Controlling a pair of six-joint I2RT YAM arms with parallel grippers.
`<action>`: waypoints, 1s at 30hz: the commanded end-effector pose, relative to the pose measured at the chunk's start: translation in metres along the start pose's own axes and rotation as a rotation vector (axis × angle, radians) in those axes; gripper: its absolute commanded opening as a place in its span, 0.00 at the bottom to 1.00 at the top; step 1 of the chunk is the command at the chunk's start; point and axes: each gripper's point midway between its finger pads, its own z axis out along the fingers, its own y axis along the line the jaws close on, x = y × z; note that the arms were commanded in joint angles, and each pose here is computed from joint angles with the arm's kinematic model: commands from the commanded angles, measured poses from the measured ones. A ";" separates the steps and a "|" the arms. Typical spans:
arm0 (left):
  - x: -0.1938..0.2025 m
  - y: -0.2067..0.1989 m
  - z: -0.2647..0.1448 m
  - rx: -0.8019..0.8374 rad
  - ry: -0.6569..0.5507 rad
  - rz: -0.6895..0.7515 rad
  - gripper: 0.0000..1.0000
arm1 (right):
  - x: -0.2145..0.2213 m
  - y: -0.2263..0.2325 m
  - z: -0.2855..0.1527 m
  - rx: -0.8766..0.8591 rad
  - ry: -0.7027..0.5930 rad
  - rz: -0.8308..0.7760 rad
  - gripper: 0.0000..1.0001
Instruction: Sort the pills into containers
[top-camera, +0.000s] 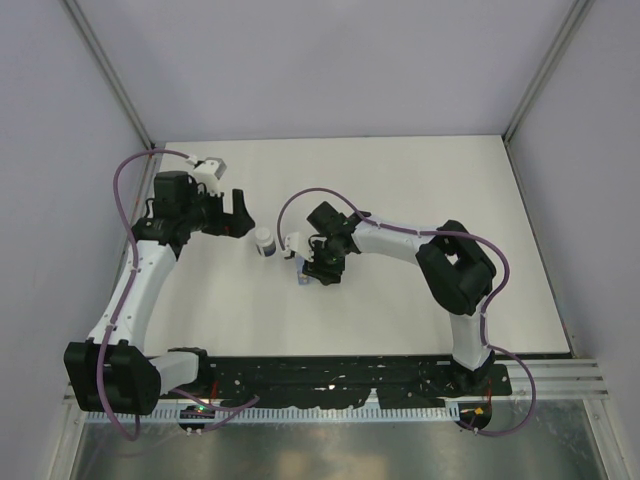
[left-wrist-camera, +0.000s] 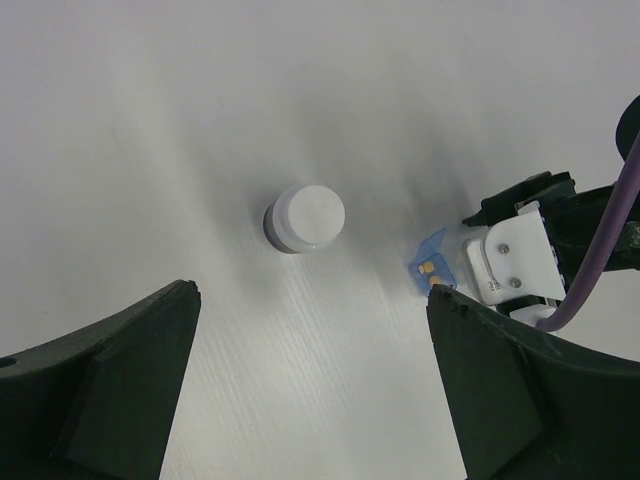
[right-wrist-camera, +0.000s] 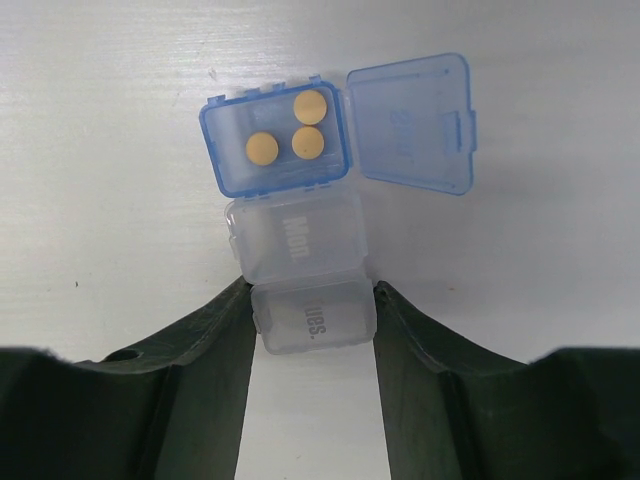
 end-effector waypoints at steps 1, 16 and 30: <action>-0.003 -0.003 -0.002 0.021 -0.015 -0.012 1.00 | -0.001 0.004 -0.003 -0.002 -0.006 -0.014 0.46; -0.005 -0.001 -0.001 0.018 -0.017 -0.026 1.00 | -0.003 0.007 -0.017 0.002 -0.010 -0.015 0.24; -0.004 -0.018 0.000 0.122 -0.026 -0.039 0.99 | -0.009 0.013 -0.037 0.023 -0.040 -0.012 0.11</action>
